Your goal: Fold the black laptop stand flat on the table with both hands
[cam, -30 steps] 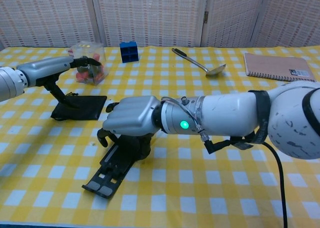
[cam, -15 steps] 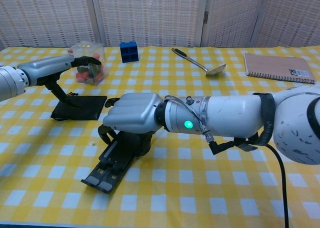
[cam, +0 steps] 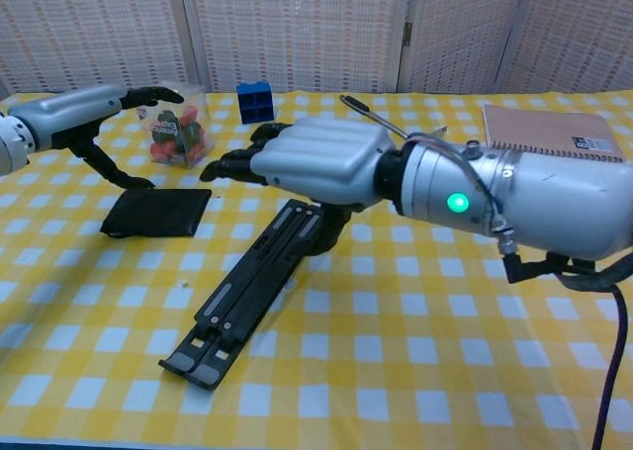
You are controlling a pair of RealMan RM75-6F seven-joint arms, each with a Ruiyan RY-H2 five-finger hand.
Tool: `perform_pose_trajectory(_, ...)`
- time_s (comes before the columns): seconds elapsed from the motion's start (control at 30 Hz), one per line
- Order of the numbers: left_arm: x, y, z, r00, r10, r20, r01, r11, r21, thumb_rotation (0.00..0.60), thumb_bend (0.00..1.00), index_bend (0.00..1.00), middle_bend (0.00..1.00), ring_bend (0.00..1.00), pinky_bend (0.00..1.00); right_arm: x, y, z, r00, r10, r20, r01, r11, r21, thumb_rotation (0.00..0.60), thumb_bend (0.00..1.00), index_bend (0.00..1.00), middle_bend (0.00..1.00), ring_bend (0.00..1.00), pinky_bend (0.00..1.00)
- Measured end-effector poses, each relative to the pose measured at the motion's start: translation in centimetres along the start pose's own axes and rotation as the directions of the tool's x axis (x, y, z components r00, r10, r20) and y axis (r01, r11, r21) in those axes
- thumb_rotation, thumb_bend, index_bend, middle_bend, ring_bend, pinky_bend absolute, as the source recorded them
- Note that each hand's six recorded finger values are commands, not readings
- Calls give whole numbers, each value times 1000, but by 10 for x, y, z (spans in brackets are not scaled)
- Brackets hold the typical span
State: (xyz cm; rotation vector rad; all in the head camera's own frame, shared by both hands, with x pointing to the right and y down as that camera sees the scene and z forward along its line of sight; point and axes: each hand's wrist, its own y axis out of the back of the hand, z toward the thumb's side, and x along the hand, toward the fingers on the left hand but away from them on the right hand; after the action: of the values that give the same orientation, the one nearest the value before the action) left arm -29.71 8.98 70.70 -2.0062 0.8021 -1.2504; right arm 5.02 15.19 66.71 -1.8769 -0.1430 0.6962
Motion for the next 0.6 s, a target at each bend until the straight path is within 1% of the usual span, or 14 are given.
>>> perform_pose_trajectory(0.07, -6, 5, -3, 1000, 10, -18, -11, 1000, -3, 600, 254, 22, 50, 0, 0, 19, 5, -15, 998, -24, 65, 25, 999, -21, 600, 316, 0, 127, 148, 0)
perform_pose_trajectory(0.13, -13, 9, -7, 999, 19, -39, -20, 1000, -5, 600, 257, 26, 50, 0, 0, 43, 9, -32, 988, -41, 150, 49, 998, -49, 600, 315, 0, 129, 140, 0)
perform_pose_trajectory(0.17, -17, 11, -10, 998, 24, -54, -25, 1000, -8, 600, 259, 30, 50, 0, 0, 55, 10, -40, 981, -45, 187, 58, 996, -61, 600, 315, 0, 129, 136, 0)
perform_pose_trajectory(0.2, -21, 13, -12, 997, 28, -66, -28, 1000, -10, 600, 260, 34, 50, 0, 0, 70, 11, -49, 971, -48, 235, 68, 995, -76, 600, 315, 0, 130, 134, 0)
perform_pose_trajectory(0.27, -30, 17, -17, 995, 36, -93, -37, 999, -11, 600, 264, 38, 50, 0, 0, 91, 11, -62, 953, -49, 299, 80, 992, -92, 600, 315, 0, 129, 133, 0)
perform_pose_trajectory(0.3, -34, 19, -20, 994, 40, -105, -41, 999, -8, 600, 266, 40, 50, 0, 0, 106, 11, -70, 939, -49, 340, 88, 991, -100, 600, 315, 0, 129, 133, 0)
perform_pose_trajectory(0.43, -54, 29, -30, 984, 78, -158, -75, 997, 19, 600, 269, 47, 50, 0, 0, 150, 9, -90, 892, -43, 450, 114, 985, -132, 600, 315, 0, 124, 121, 0)
perform_pose_trajectory(0.47, -60, 33, -33, 980, 94, -174, -90, 996, 29, 600, 269, 50, 51, 0, 0, 164, 8, -96, 877, -37, 479, 121, 982, -146, 600, 315, 0, 121, 117, 0)
perform_pose_trajectory(0.53, -70, 38, -37, 973, 120, -198, -114, 993, 40, 600, 271, 56, 52, 0, 0, 184, 7, -104, 854, -25, 520, 129, 978, -165, 600, 316, 0, 105, 99, 0)
perform_pose_trajectory(0.57, -78, 41, -39, 967, 138, -214, -131, 990, 47, 600, 272, 60, 53, 0, 0, 198, 7, -109, 837, -19, 546, 137, 975, -175, 600, 315, 0, 100, 91, 0)
perform_pose_trajectory(0.6, -84, 43, -41, 962, 151, -227, -143, 988, 52, 600, 272, 66, 54, 0, 0, 207, 6, -112, 825, -17, 565, 145, 972, -183, 600, 315, 0, 97, 87, 0)
